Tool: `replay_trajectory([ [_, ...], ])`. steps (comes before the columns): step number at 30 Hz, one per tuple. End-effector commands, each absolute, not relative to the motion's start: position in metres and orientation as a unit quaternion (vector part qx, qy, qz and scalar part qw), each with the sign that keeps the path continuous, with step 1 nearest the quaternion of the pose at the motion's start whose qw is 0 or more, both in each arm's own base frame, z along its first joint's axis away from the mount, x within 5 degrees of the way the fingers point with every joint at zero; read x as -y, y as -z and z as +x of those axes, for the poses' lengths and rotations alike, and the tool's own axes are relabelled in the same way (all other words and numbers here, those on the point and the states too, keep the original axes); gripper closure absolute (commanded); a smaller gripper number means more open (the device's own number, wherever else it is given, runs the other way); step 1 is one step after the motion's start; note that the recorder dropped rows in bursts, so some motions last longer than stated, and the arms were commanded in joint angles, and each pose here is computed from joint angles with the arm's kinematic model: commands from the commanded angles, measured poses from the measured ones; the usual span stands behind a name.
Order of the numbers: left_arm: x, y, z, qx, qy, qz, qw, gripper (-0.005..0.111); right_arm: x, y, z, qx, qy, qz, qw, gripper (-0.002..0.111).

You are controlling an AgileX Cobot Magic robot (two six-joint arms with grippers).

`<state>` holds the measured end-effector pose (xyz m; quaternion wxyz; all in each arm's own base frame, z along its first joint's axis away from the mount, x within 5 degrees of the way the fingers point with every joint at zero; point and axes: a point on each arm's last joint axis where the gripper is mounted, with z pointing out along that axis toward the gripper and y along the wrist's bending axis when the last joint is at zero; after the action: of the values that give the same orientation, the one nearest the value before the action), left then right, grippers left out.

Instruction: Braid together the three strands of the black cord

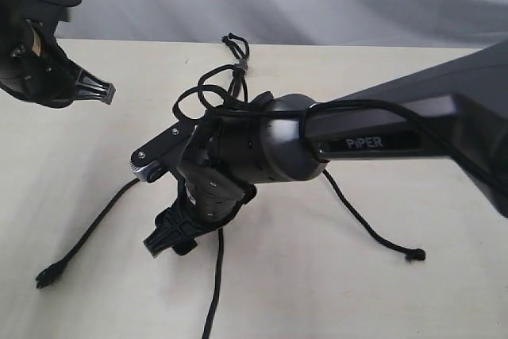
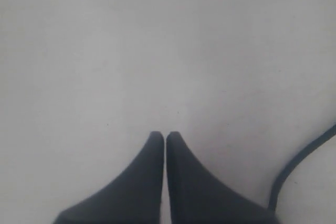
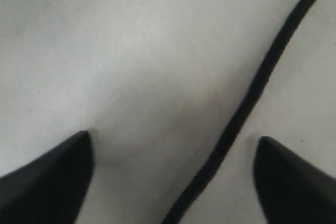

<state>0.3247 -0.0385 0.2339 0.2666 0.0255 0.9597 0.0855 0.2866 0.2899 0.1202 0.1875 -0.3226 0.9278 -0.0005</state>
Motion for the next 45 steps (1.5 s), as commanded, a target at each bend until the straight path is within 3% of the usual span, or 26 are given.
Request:
replay_trajectory([
  [1, 0.039, -0.236, 0.324, -0.959, -0.079, 0.024, 0.270, 0.104, -0.287, -0.111, 0.285, -0.932, 0.008, -0.320, 0.168, 0.091],
  [2, 0.039, -0.236, 0.324, -0.959, -0.078, 0.024, 0.270, 0.104, -0.287, -0.113, 0.285, -0.933, 0.007, -0.318, 0.170, 0.110],
  [11, 0.039, -0.236, 0.324, -0.960, -0.078, 0.024, 0.269, 0.104, -0.281, -0.160, 0.282, -0.926, 0.001, -0.318, 0.202, 0.107],
  [17, 0.039, -0.232, 0.325, -0.961, -0.077, 0.023, 0.264, 0.104, -0.270, -0.201, 0.290, -0.879, 0.067, -0.375, 0.288, 0.107],
  [27, 0.041, -0.226, 0.328, -0.963, -0.069, 0.020, 0.260, 0.104, -0.264, -0.191, 0.284, -0.927, 0.070, -0.281, 0.240, 0.107],
  [31, 0.041, -0.225, 0.327, -0.965, -0.072, 0.018, 0.253, 0.104, -0.260, -0.188, 0.288, -0.924, 0.075, -0.301, 0.226, 0.109],
  [34, 0.040, -0.225, 0.326, -0.966, -0.074, 0.016, 0.246, 0.104, -0.239, -0.201, 0.310, -0.950, 0.031, -0.236, 0.203, 0.109],
  [38, 0.040, -0.225, 0.326, -0.966, -0.073, 0.016, 0.247, 0.104, -0.221, -0.212, 0.327, -0.959, -0.162, -0.203, 0.112, 0.109],
  [40, 0.040, -0.225, 0.326, -0.966, -0.073, 0.018, 0.248, 0.104, -0.225, -0.208, 0.321, -0.948, -0.210, -0.226, 0.080, 0.109],
  [43, 0.041, -0.225, 0.326, -0.966, -0.072, 0.017, 0.250, 0.104, -0.235, -0.195, 0.308, -0.945, -0.207, -0.247, 0.056, 0.105],
  [44, 0.041, -0.225, 0.326, -0.966, -0.071, 0.017, 0.249, 0.104, -0.240, -0.189, 0.302, -0.946, -0.192, -0.257, 0.050, 0.100],
  [45, 0.041, -0.225, 0.326, -0.966, -0.070, 0.017, 0.249, 0.104, -0.247, -0.181, 0.297, -0.952, -0.167, -0.253, 0.045, 0.086],
])
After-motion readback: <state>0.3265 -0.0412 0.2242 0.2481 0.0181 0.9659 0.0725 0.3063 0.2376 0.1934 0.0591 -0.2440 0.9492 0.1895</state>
